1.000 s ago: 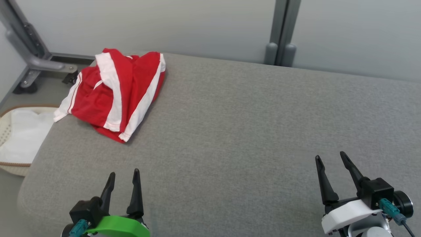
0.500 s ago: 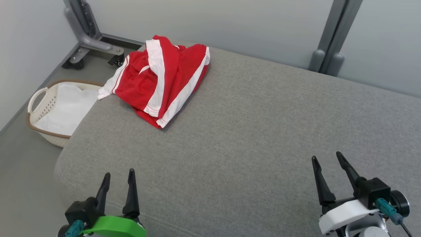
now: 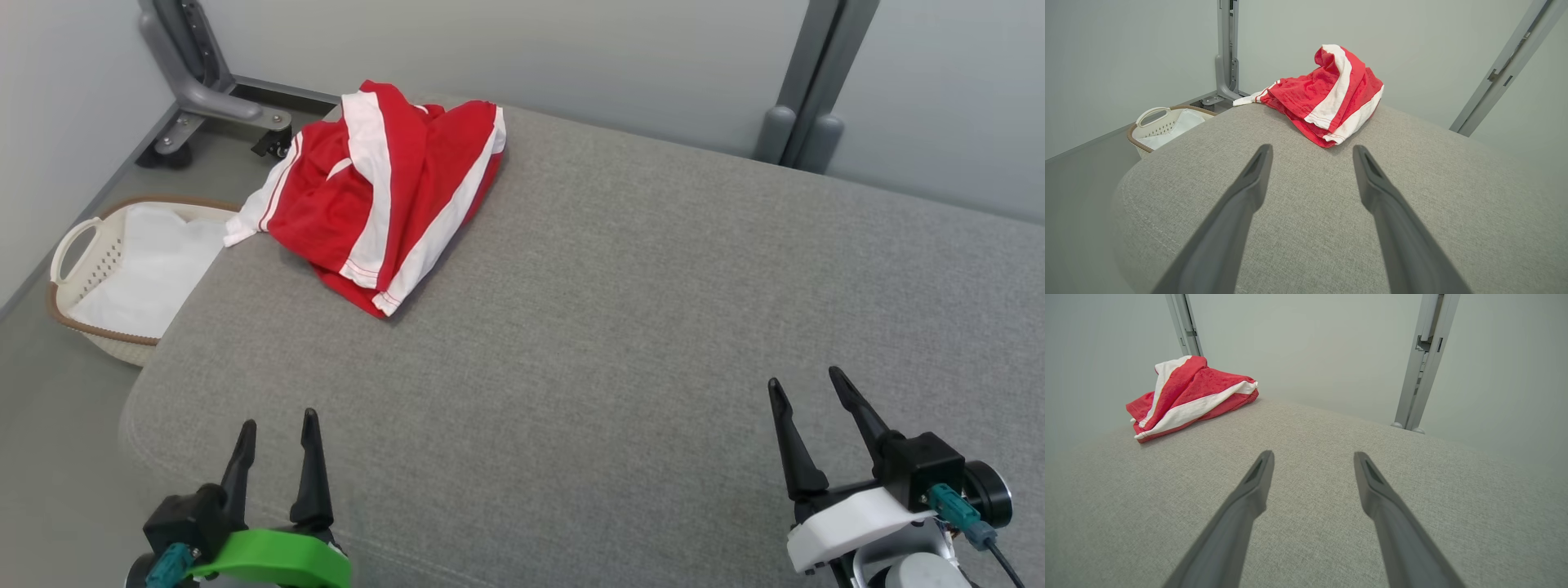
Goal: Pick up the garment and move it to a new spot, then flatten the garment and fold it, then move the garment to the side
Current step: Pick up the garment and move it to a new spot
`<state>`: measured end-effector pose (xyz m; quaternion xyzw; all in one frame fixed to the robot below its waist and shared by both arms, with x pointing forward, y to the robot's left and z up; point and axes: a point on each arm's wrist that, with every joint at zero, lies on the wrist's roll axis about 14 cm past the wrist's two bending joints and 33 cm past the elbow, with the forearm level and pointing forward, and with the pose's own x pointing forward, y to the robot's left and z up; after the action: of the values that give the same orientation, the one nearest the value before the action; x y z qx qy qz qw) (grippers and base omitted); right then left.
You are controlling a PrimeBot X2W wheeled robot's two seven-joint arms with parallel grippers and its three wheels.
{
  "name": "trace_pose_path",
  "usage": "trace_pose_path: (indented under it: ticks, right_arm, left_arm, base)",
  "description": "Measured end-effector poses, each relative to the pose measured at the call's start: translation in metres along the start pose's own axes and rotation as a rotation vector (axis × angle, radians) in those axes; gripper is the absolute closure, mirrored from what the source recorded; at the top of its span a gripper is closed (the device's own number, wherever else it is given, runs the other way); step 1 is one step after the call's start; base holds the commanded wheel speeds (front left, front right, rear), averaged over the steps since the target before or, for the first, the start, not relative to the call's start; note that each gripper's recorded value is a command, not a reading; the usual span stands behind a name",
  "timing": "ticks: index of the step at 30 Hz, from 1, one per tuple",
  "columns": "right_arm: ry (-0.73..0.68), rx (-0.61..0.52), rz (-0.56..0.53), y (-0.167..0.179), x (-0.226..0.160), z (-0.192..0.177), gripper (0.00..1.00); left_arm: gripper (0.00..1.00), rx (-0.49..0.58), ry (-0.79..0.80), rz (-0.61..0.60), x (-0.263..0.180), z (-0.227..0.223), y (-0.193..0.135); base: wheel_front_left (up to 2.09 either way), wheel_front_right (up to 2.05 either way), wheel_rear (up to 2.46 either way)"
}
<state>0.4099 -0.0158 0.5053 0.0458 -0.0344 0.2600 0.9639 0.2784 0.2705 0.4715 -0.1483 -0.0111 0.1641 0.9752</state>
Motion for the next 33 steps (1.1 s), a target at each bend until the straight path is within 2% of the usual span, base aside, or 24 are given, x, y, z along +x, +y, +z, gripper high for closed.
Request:
trace_pose_path:
  ticks: [6,14,16,19,21,25,28,33]
  right_arm:
    - [-0.002,-0.007,-0.022,-0.01,0.006,-0.002,0.0]
    - [-0.007,-0.024,-0.05,-0.027,0.019,-0.007,0.0]
    - [-0.004,-0.028,-0.054,-0.031,0.024,-0.01,0.0]
    - [0.004,-0.025,-0.056,-0.035,0.03,-0.017,0.0]
    - [0.016,-0.027,-0.056,-0.038,0.032,-0.024,0.0]
    - [0.039,-0.033,-0.055,-0.043,0.038,-0.039,0.0]
    - [0.06,-0.038,-0.057,-0.048,0.043,-0.051,0.0]
    - [0.091,-0.033,-0.074,-0.059,0.047,-0.071,0.0]
  left_arm:
    - [0.0,0.075,-0.09,-0.007,0.025,0.033,-0.001]
    - [0.0,0.232,-0.373,-0.057,0.096,0.152,0.001]
    - [0.0,0.304,-0.404,-0.072,0.115,0.178,-0.001]
    - [0.0,0.33,-0.417,-0.089,0.142,0.198,-0.009]
    - [0.0,0.358,-0.402,-0.101,0.158,0.2,-0.014]
    - [0.0,0.34,-0.326,-0.103,0.195,0.187,-0.017]
    - [0.0,0.359,-0.201,-0.076,0.219,0.156,-0.006]
    - [0.0,0.33,0.007,-0.064,0.247,0.088,0.0]
  base:
    - [0.0,0.0,0.0]
    - [0.0,0.0,0.0]
    - [0.0,0.0,0.0]
    - [0.0,0.0,0.0]
    - [0.0,0.0,0.0]
    - [0.0,0.0,0.0]
    - [0.0,0.0,0.0]
    - [0.0,0.0,0.0]
